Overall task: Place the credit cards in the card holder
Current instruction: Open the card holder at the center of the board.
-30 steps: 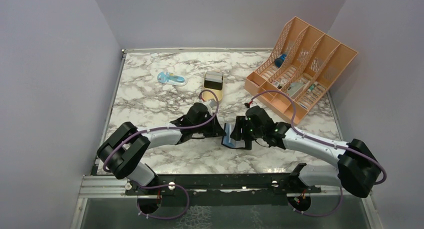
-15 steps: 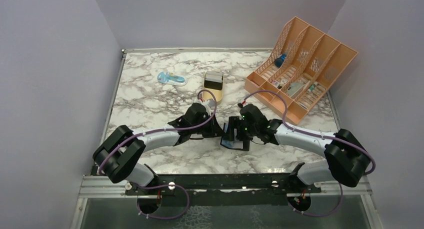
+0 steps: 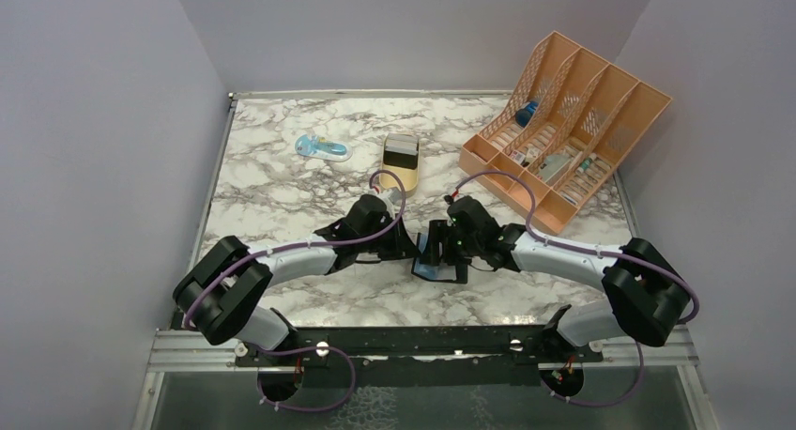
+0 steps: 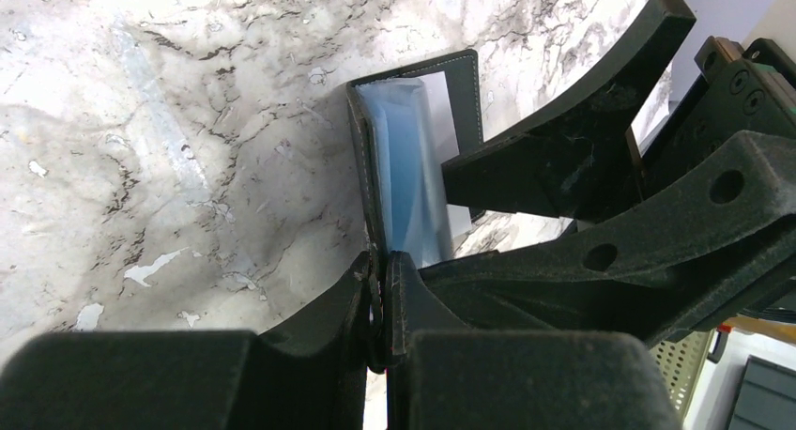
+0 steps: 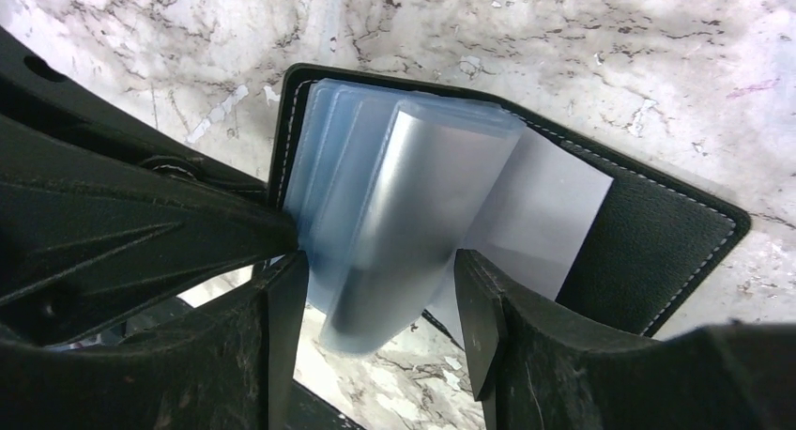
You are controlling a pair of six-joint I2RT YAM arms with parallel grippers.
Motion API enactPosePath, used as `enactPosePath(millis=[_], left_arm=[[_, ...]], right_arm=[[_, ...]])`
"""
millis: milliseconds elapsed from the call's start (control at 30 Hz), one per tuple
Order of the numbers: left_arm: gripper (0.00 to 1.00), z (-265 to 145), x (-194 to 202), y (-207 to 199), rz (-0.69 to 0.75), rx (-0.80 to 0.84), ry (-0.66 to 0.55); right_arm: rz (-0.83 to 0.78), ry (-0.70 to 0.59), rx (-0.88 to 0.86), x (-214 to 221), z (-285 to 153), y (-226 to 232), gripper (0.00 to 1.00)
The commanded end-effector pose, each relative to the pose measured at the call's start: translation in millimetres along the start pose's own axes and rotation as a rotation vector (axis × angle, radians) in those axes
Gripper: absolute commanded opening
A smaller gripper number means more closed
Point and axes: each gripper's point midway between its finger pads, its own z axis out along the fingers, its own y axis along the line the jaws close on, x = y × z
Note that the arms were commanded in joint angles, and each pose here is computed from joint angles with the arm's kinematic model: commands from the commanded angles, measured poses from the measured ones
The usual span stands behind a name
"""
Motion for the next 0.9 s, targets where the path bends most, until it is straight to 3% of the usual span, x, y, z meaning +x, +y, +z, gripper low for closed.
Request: enactPosePath(millis=[0,400,567,867], left_arm=[[0.00,-5.6,-3.4,-4.7,0.025,0.004,-0.025],[0.00,-4.7,-3.8,2.9,0.044,-0.043,-0.016],[0.00,-5.8,-3.3,4.8,0.048,-0.053,-0.015],[0.00,-8.8,-5.9,-10.6,0.022,0.004,-0.019]], right_arm=[[0.002,-0.037,0.064,-7.0,-0.8,-9.1,0.58],[-0.003,-0.054,0.138,-6.2,-9.8,-24.6,0.64],[-0.009,-0.068,0.278,-11.2,-25.3,-45.9,0.66],[-0.005,-0.060,0.378,-3.9,-39.6,-66.0,0.63]])
